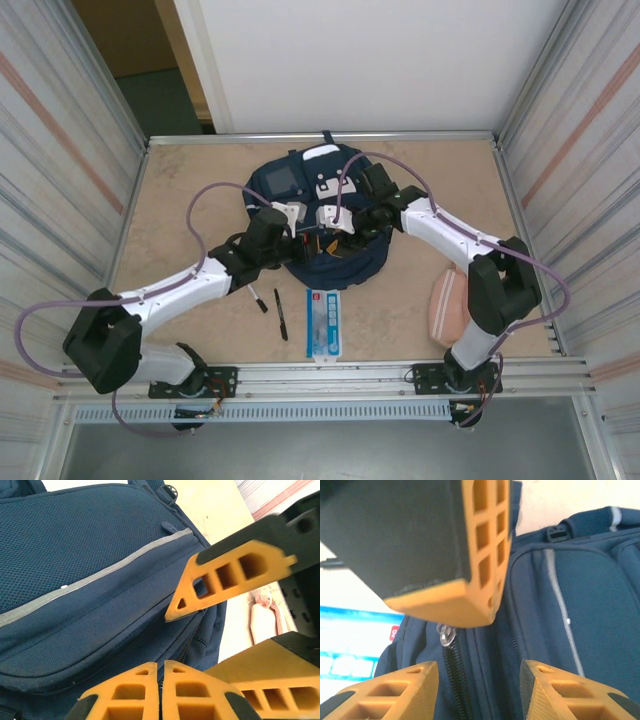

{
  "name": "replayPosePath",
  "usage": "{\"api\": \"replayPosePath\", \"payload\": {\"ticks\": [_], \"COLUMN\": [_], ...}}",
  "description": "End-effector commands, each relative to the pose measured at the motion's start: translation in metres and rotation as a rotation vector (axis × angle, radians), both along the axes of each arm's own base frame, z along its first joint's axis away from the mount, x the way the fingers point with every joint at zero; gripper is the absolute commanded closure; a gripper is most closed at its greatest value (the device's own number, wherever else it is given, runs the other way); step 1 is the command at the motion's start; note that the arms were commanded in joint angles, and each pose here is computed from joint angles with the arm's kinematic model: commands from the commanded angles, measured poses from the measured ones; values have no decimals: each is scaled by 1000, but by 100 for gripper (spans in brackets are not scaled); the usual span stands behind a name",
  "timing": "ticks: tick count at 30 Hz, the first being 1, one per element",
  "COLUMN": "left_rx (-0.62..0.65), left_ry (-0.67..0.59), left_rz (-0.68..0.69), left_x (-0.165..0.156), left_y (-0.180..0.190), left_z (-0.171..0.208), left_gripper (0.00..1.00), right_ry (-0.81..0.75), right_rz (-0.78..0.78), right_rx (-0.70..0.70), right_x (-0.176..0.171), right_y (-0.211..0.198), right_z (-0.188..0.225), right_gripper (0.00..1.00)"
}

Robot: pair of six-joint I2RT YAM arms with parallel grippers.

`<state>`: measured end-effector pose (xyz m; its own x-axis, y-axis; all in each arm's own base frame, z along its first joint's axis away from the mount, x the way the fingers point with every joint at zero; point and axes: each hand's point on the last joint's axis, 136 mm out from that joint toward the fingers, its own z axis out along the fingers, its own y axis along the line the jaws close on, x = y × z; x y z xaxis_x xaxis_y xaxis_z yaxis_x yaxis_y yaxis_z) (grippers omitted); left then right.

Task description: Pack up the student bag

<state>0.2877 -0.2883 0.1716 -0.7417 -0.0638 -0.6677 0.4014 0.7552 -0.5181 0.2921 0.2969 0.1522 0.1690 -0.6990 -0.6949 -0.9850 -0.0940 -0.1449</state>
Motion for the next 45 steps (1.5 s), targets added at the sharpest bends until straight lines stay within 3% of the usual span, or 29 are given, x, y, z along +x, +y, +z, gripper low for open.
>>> {"api": "replayPosePath", "payload": {"ticks": [1,4,8,12,17,23,34,38,45], "left_rx": [-89,-126,-122,-42,42,105,129,89,201], "left_ry": [-62,-62,-74,-81,-188,-166,-174,-126,-83], "left_rz": [0,-1,19,86,180,281,545,575,596], "left_x": [-1,-1,1,6,10,25,91,111,138], "left_y": [-1,-5,-2,19,58,105,190,203,217], "left_z": [32,30,31,23,19,0,-30,-44,-63], "left_gripper": [100,100,100,100,100,100,100,100,100], "right_ry": [12,36,44,32,-6,-71,-124,-162,-223], "right_rz": [33,32,27,13,-40,-88,-94,-133,-234], "right_rx": [-49,-96,-122,-26,52,173,223,212,285], "right_x": [-3,-2,-2,0,6,10,-1,3,14], "right_y": [-5,-9,-8,-7,-17,-28,-27,-26,-23], "right_z": [-7,-19,-26,-9,23,63,77,87,118], "right_gripper": [54,61,83,100,100,100,100,100,100]}}
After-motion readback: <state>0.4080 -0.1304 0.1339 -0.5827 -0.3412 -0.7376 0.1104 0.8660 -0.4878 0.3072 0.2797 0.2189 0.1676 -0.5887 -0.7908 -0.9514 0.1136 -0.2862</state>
